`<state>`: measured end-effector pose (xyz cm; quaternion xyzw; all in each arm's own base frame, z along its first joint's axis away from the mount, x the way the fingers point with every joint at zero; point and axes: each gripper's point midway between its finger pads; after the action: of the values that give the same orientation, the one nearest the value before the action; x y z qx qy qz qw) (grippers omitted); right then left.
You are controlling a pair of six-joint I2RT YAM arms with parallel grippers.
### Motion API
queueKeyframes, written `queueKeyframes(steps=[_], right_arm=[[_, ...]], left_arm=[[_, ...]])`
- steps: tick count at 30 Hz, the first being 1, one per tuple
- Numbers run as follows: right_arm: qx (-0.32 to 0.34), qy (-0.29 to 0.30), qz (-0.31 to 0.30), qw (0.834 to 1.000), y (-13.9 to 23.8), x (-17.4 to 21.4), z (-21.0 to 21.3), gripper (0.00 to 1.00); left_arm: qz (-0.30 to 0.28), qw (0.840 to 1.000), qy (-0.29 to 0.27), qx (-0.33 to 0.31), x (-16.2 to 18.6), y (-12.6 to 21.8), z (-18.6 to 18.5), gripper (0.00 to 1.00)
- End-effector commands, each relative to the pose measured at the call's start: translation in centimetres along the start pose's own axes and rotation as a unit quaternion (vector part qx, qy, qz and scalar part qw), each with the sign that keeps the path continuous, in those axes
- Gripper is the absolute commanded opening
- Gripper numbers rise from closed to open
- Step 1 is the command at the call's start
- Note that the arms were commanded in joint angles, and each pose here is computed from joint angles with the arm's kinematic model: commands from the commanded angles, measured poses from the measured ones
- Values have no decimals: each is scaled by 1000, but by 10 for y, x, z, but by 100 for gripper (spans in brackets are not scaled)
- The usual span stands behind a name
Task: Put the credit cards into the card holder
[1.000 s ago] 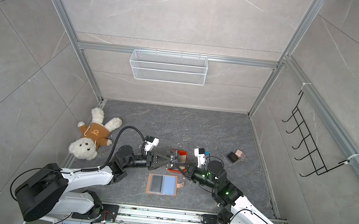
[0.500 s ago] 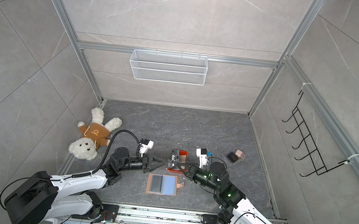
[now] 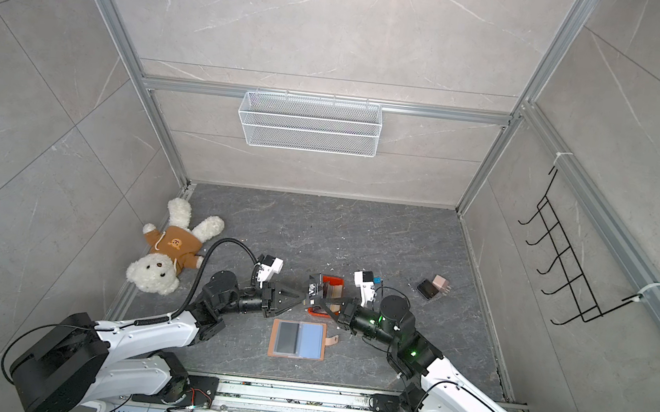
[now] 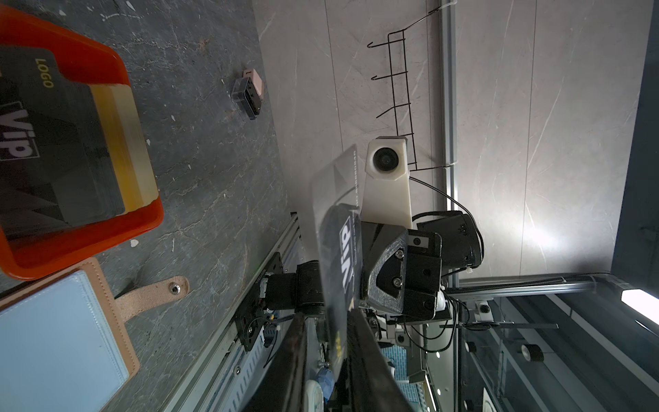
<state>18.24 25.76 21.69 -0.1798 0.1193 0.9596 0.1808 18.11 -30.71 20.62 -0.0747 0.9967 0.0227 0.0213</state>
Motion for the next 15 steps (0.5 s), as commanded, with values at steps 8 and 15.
queueKeyframes(steps=[8, 15], right_arm=[[-19, -1, -8, 1000, -10, 8, 4, 0], [-12, 0, -5, 1000, -16, 14, 1, 0]], left_arm=[[-12, 998, -28, 48, -6, 0, -35, 11], [-25, 998, -30, 47, -8, 5, -35, 7]])
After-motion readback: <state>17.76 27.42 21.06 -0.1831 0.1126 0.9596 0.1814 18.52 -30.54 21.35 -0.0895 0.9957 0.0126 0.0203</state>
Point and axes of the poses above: each gripper's point midway between its finger pads, its own y axis back along the fingers, its own z axis along the line the jaws close on, x = y × z, and after that the axes turned 9 degrees about y, right-handed
